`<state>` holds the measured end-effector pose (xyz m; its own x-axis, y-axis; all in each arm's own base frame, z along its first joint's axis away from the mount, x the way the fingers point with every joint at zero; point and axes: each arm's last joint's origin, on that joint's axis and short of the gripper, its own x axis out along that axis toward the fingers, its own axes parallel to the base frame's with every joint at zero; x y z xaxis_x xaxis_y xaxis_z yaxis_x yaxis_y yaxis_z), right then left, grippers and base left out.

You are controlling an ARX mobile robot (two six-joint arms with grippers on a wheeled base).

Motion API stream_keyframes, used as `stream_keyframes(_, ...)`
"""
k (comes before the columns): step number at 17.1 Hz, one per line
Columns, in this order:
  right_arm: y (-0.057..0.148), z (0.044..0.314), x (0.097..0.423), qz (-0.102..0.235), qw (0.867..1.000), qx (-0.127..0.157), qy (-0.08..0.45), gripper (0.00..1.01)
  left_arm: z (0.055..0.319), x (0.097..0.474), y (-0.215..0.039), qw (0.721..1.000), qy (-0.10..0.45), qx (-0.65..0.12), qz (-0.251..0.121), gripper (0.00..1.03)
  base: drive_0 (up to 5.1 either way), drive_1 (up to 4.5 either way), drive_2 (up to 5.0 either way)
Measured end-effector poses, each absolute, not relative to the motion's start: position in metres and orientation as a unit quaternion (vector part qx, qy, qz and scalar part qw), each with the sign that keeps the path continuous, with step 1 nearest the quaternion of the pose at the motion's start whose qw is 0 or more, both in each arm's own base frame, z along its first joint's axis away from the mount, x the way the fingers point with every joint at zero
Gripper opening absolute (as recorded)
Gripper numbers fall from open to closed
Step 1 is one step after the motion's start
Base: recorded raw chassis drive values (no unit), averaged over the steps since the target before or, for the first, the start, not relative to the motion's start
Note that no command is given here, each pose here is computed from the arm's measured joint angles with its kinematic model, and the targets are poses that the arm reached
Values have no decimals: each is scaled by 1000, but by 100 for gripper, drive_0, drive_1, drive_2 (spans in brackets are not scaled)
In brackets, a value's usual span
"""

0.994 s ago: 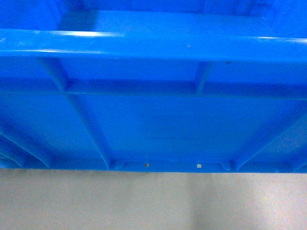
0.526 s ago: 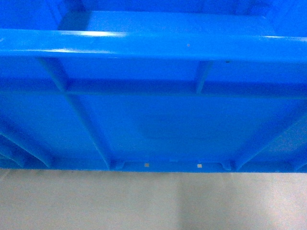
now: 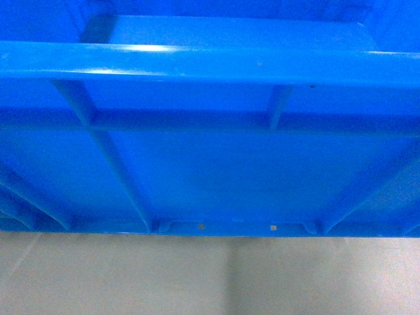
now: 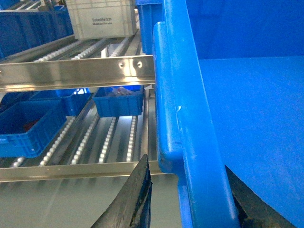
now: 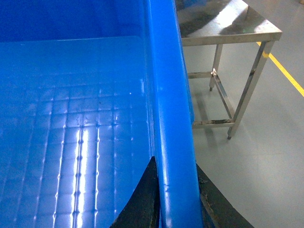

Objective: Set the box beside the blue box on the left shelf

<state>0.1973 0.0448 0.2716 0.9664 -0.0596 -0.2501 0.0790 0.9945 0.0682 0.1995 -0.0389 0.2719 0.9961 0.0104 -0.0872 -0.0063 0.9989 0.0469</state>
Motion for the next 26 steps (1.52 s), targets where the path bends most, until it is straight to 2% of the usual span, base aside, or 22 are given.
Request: stream_keyframes(26,45,273,197,-35,991,39,122,10,272,200,-39,999,42,23,4,32,-497,243,243)
